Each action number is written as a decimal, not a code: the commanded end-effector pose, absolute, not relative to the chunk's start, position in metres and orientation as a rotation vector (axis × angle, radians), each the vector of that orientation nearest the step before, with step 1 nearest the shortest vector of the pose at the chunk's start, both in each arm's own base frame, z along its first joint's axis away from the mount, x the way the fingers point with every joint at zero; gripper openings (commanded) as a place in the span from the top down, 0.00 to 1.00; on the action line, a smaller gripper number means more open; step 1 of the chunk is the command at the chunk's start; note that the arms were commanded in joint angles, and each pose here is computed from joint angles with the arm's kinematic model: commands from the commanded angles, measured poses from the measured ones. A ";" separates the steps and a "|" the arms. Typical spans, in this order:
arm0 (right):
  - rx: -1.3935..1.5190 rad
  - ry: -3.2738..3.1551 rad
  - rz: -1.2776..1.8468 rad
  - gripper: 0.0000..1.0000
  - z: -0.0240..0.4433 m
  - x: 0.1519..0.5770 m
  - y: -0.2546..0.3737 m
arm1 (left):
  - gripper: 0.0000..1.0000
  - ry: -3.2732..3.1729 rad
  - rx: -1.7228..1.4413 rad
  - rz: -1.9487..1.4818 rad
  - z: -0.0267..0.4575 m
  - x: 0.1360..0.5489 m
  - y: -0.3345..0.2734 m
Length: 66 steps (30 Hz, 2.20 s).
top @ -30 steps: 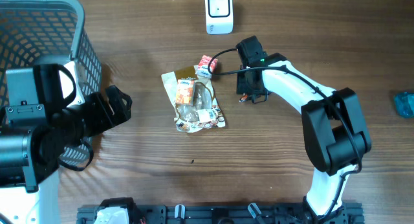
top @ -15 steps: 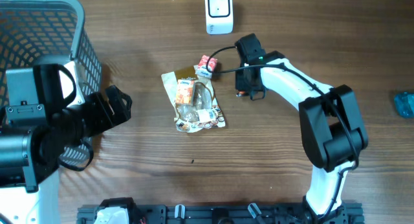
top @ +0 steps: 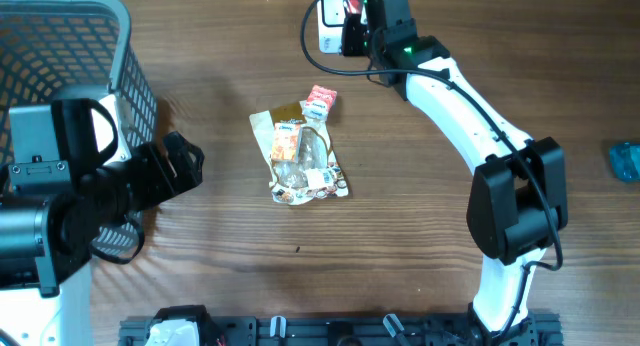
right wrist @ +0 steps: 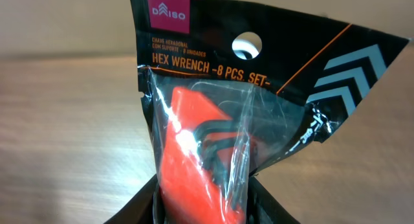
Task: Scan the item barcode
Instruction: 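Hold the hex wrench packet's barcode up to the scanner, then carry the hex wrench packet to the right and drop it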
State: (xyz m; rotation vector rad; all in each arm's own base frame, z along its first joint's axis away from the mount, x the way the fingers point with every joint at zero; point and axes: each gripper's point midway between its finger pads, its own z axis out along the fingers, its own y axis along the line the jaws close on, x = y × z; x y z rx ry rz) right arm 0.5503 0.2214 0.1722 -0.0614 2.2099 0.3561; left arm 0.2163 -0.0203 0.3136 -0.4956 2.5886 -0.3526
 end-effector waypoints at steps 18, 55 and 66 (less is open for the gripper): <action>0.030 1.964 0.427 0.80 0.152 0.612 0.238 | 0.00 2.583 -0.471 -0.348 0.316 0.218 -0.021; 1.545 2.149 -0.331 0.53 0.048 0.414 -0.323 | 0.00 2.583 -0.471 -0.348 0.316 0.218 -0.021; 1.304 2.206 -0.100 0.25 0.118 0.434 -0.292 | 0.00 2.583 -0.471 -0.348 0.316 0.218 -0.021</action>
